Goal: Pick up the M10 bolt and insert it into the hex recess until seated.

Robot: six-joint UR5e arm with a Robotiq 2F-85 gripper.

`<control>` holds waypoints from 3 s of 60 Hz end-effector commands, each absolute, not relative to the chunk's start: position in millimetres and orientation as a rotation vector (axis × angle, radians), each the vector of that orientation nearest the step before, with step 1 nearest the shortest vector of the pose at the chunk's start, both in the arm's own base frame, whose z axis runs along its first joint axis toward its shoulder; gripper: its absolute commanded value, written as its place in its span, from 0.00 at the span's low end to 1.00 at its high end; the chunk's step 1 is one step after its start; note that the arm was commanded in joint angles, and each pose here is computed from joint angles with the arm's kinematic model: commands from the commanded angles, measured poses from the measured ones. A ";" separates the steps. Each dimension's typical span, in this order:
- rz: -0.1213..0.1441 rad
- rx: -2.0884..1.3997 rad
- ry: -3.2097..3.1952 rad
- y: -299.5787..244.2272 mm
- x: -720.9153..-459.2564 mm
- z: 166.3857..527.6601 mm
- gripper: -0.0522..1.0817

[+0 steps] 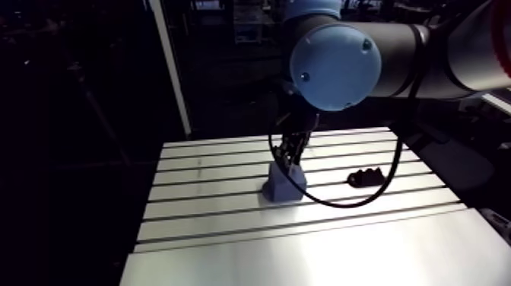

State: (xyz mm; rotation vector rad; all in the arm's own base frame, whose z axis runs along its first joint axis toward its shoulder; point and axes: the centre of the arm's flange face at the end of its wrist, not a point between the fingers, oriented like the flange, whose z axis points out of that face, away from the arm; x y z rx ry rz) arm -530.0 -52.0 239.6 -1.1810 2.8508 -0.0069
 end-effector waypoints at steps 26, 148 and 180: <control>-0.016 -1.165 2.848 -52.8 -530.7 233.1 0.53; -0.014 -1.174 2.847 -54.5 -536.0 230.2 0.65; -0.016 -1.173 2.843 -54.3 -536.3 227.8 0.67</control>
